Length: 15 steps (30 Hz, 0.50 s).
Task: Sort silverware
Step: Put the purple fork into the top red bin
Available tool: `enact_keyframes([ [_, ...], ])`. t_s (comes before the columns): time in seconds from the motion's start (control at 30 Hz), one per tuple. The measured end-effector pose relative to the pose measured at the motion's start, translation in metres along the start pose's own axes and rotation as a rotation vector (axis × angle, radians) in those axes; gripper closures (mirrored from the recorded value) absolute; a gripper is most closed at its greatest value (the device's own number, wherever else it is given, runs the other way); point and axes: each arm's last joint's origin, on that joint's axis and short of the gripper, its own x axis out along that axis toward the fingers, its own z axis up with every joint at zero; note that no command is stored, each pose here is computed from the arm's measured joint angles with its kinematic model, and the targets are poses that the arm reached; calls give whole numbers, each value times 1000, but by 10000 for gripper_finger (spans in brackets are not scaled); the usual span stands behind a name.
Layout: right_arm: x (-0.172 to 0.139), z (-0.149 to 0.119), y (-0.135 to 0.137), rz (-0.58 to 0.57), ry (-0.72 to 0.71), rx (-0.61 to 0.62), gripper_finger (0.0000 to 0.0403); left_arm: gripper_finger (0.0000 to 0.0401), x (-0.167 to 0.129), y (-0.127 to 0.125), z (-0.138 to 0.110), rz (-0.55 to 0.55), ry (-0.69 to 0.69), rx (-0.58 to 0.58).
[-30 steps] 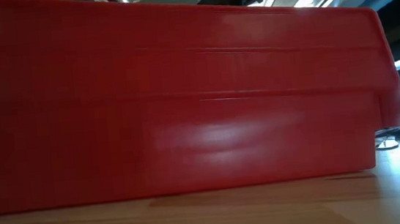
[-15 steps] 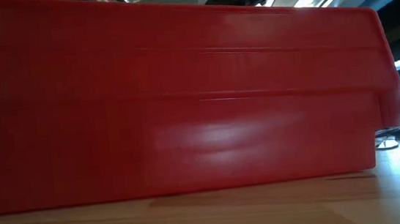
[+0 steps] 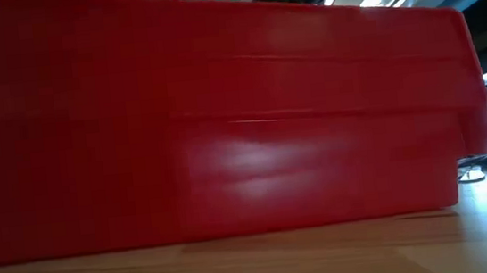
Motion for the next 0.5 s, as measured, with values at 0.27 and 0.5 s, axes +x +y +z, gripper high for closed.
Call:
enact_keyframes([
  [0.27, -27, 16, 5, -11, -96, -15, 182, 401, -15, -11, 27, -14, 23, 219],
  [0.5, -64, 30, 11, -73, -199, -78, 182, 401, -19, 10, 53, 110, -44, 341],
])
